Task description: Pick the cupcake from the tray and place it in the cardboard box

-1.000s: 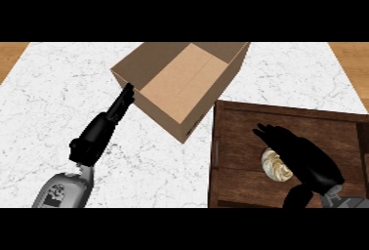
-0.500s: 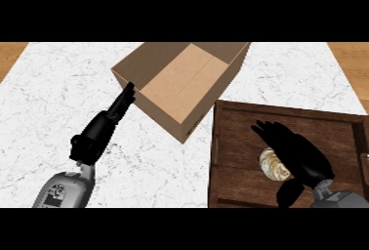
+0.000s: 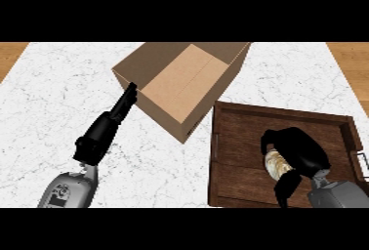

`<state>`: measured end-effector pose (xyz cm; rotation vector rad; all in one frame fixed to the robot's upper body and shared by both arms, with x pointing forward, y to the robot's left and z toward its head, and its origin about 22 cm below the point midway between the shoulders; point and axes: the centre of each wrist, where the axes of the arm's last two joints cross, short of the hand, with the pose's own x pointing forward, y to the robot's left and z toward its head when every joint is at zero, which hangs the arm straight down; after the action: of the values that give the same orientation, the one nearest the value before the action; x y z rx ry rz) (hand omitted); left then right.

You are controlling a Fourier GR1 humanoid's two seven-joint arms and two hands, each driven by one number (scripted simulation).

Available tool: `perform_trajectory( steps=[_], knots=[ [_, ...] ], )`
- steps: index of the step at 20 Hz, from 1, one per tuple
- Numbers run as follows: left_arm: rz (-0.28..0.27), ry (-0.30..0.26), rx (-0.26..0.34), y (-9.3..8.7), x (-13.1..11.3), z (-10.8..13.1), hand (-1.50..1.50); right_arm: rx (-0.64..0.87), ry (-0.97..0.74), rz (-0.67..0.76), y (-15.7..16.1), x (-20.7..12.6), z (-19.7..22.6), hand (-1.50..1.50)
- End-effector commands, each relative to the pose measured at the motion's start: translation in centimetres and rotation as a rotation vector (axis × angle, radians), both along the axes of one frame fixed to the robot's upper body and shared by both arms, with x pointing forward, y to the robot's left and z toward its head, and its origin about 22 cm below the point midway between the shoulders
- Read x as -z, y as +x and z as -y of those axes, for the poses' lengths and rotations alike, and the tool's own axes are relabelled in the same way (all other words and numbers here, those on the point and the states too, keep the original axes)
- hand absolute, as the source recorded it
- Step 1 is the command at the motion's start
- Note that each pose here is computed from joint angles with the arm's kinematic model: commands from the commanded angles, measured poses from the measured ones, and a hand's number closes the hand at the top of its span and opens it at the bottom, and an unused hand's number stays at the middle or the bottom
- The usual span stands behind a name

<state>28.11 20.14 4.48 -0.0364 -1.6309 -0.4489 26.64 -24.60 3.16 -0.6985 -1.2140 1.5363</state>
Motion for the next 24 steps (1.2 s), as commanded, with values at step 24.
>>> perform_trajectory(
  steps=[24],
  knots=[
    [-0.039, 0.006, -0.002, -0.6, 0.3, -0.9, 0.00, -0.882, 0.379, 0.317, 2.2, -12.2, -0.9, 1.50]
  ],
)
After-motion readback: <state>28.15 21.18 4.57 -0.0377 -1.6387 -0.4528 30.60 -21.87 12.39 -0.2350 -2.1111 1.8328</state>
